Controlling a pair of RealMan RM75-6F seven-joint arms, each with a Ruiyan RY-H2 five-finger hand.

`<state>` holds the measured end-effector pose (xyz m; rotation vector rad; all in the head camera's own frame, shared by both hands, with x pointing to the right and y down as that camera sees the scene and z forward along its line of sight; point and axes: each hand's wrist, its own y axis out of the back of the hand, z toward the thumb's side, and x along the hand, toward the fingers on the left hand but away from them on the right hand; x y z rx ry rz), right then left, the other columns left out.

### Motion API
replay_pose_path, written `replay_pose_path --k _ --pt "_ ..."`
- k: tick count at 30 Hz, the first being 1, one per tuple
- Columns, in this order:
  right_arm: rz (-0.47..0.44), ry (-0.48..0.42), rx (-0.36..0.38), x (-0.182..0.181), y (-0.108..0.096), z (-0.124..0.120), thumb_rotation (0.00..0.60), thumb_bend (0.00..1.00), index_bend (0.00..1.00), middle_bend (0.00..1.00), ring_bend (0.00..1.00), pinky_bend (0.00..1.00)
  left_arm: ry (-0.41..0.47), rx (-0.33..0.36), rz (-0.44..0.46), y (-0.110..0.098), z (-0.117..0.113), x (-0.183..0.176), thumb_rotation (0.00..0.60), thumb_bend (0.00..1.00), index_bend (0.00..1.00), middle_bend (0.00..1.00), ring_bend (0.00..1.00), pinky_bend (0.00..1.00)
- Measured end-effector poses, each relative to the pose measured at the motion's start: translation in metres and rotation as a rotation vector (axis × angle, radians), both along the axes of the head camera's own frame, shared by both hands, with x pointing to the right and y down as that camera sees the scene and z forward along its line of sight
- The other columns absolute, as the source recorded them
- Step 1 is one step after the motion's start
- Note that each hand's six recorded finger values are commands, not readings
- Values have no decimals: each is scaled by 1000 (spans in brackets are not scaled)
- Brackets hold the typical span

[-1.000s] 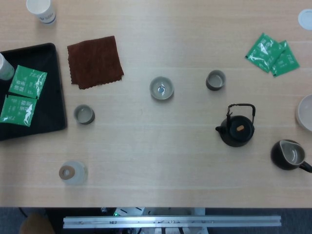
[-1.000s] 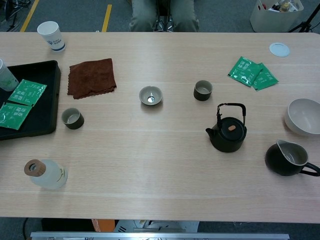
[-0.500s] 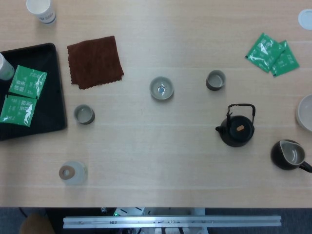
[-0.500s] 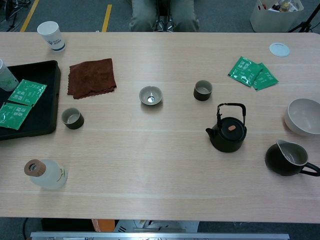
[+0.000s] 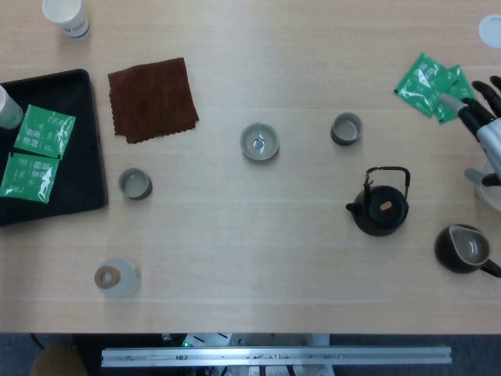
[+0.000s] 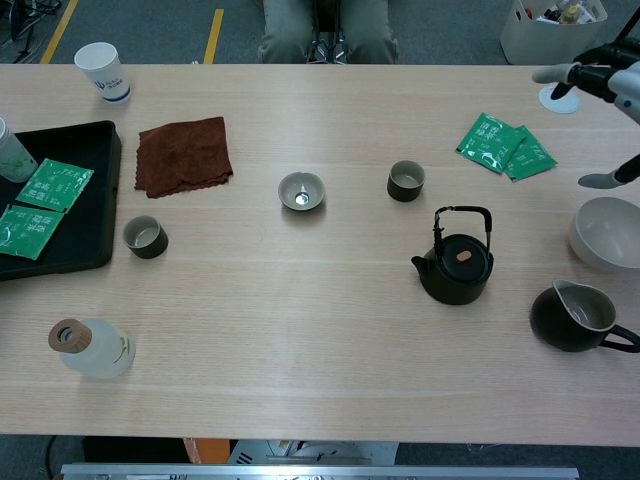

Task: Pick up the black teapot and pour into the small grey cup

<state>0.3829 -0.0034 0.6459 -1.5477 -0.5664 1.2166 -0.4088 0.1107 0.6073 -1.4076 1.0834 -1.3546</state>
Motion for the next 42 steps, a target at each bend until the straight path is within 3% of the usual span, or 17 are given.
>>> replay_pose_path --k 11,16,19,42 --pt "-39 -27 -148 -29 8 37 600 0 130 270 111 78 -3 -10 -17 3 3 -6 600 294 196 217 160 82" --pt "-5 -79 -208 -38 10 50 517 0 215 342 164 164 -9 -23 -27 5 5 -8 600 294 203 220 163 82" --pt "8 -118 -243 -47 11 58 502 0 247 366 188 217 -8 -24 -27 5 4 -8 600 294 204 221 165 82" --pt "15 -109 -373 -73 14 100 503 0 310 414 229 228 -5 -29 -29 5 4 -10 600 294 208 222 165 82"
